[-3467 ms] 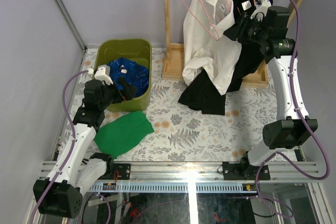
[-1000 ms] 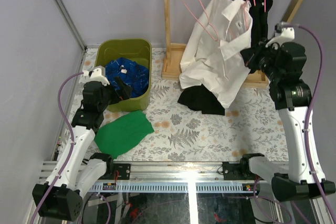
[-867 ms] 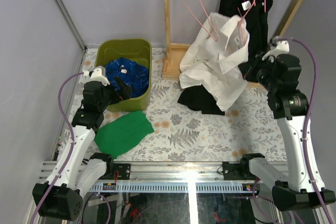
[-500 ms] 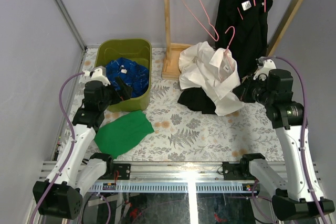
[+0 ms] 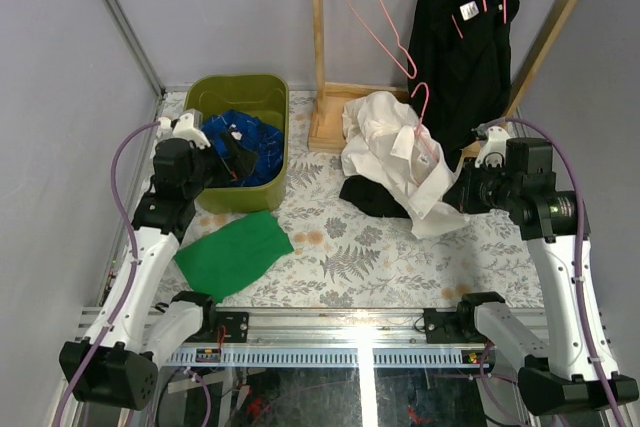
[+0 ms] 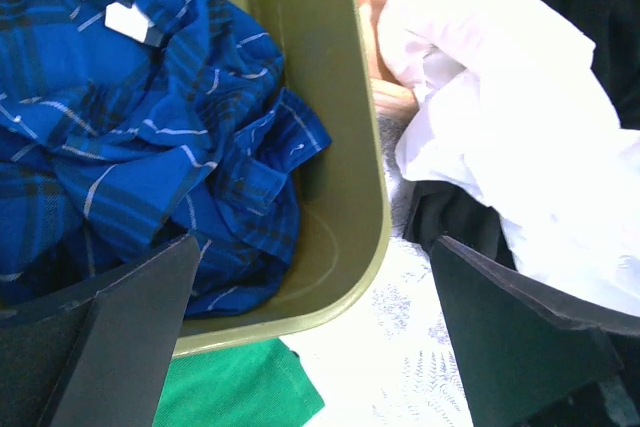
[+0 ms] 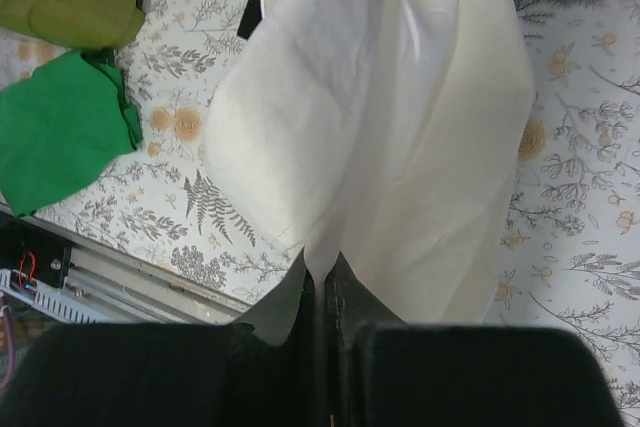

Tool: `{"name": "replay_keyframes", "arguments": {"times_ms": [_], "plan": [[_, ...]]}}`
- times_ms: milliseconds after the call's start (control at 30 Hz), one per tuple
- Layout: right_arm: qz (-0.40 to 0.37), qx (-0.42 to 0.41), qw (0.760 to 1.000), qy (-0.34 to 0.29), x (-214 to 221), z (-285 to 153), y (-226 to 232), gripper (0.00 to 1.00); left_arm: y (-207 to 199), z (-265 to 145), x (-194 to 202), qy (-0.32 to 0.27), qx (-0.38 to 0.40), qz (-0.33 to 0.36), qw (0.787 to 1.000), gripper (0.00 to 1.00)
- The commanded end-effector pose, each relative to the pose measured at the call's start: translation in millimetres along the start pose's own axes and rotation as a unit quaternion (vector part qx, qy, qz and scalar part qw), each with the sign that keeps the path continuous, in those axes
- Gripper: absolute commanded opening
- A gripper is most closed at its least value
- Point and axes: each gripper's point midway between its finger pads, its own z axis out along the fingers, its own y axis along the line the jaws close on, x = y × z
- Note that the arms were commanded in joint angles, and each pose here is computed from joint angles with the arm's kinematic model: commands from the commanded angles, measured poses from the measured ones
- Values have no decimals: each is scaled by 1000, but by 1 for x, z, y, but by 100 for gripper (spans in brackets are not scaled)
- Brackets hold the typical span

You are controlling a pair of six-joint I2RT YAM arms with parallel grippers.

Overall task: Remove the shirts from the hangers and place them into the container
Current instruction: Remove the shirt from the hanger.

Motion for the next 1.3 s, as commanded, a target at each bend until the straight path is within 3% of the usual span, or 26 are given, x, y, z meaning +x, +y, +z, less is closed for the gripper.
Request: {"name": "replay_keyframes", "arguments": {"times_ms": [0,133,300,467,667,967,1133,1267], "plan": [[-15,-39,999,29,14,-3,12,0,-26,-5,-12,6,53,2,999,100],[-38,-119,992,31,21,-6,37,0,-50,-7,-7,32,117,6,993,100],[-48,-227,973,23,21,-14,70,0,-90,-11,12,104,225,-12,969,100],[-61,-264,962,16,22,-20,81,0,-139,-16,31,124,269,18,955,100],[-74,-304,950,7,24,-26,92,0,-211,-34,43,124,362,-11,924,100],[-75,-321,944,0,31,-25,95,0,-235,-24,46,119,383,-38,915,95],[-81,-329,941,-5,32,-27,97,0,-245,-24,51,135,412,-63,899,77],[-83,-325,942,-10,33,-27,96,0,-252,-28,57,152,440,-74,882,52]]}}
